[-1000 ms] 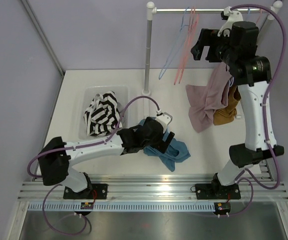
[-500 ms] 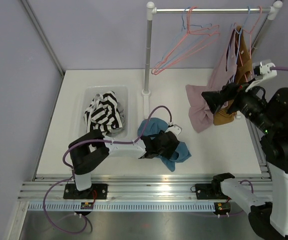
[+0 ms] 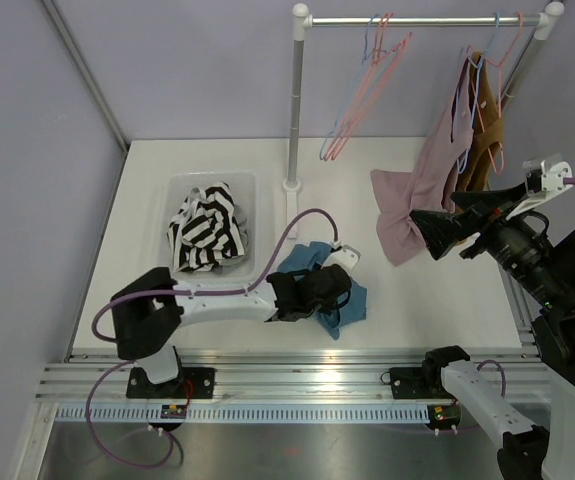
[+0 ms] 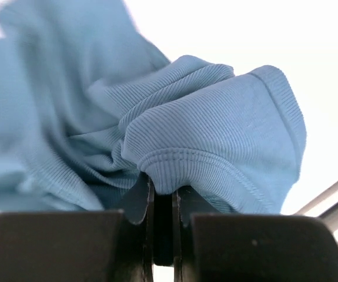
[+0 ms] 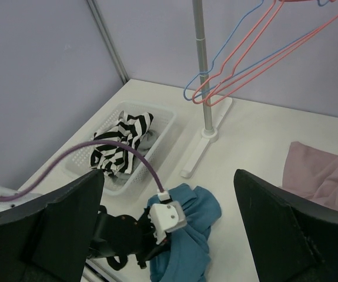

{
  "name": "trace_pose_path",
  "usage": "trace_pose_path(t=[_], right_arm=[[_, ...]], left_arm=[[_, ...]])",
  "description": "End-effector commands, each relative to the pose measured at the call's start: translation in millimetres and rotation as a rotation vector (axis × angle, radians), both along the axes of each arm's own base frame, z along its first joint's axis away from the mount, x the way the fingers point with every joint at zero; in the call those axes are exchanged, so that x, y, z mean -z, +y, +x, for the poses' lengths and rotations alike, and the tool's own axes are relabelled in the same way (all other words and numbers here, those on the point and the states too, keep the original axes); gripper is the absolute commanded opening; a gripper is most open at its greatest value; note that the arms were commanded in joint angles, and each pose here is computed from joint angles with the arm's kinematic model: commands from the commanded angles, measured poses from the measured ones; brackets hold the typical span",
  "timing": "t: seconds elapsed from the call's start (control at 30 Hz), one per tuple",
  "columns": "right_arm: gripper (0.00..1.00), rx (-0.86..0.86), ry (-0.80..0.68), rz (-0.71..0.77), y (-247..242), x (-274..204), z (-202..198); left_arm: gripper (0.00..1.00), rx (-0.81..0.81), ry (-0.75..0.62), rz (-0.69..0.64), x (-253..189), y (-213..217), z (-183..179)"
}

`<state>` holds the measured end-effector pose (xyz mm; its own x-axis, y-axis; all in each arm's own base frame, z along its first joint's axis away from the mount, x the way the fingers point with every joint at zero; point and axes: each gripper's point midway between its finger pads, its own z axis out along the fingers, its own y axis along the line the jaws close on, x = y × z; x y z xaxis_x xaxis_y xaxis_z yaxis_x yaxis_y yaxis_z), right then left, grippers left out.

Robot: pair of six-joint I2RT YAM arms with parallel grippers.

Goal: Remove the tank top from the hanger

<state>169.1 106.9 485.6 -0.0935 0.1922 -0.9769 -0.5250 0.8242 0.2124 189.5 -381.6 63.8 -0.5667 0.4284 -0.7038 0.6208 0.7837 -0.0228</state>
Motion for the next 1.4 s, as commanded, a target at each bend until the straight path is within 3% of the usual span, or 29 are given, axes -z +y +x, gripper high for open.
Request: trace_pose_path(t=[0.0,0.27,0.4,0.6,0.73,0.8,1.0,1.07,1.2,1.33,1.37], right_arm=[[1.00,0.025,-0.007,-0.010,-4.1,2.7,2.1],[1.00,0.039,-0.002,-0.013,-5.9,8.3,5.0],[0.99,0.047,0.006,-0.008,-6.4,9.5,7.2],[0.99,0.043,0.004,-0.003,-4.9,10.5,10.6],[1.00,0.086,0.032,-0.008,-8.7,16.5,26.3],[0.99,0.186,0.087,-0.002,-20.5,23.1,46.8],[1.00,0.388,0.145,-0.003,-45.1,21.2,92.8],[0.99,0.425,0.146,-0.011,-50.1,17.9,101.9],[0.99,0.472,0.164,-0.026,-53.0,11.9,126.9],[0.99,0.540,0.205,-0.096,-63.9,24.2,150.9],[0.99,0.547,0.227,-0.115,-65.1,29.5,161.7]], left_arm=[[0.00,-0.136,-0.179,-0.121,-96.3,15.6,30.3],[0.00,-0.333,-0.321,-0.128,-202.1,88.5,64.3],[0.00,-0.477,-0.360,-0.157,-246.8,148.5,90.4],[0.00,-0.651,-0.350,-0.142,-269.6,222.1,131.6],[0.00,-0.745,-0.273,-0.109,-246.5,257.8,160.5],[0.00,-0.804,-0.197,-0.097,-225.5,279.4,174.3],[0.00,-0.872,0.141,-0.080,-121.9,302.4,211.2],[0.00,-0.891,0.305,-0.076,-72.2,309.1,217.0],[0.00,-0.891,0.479,-0.087,-16.7,305.3,215.9],[0.03,-0.873,0.483,-0.131,-21.1,298.3,218.3],[0.14,-0.871,0.470,-0.137,-27.0,299.6,219.7]])
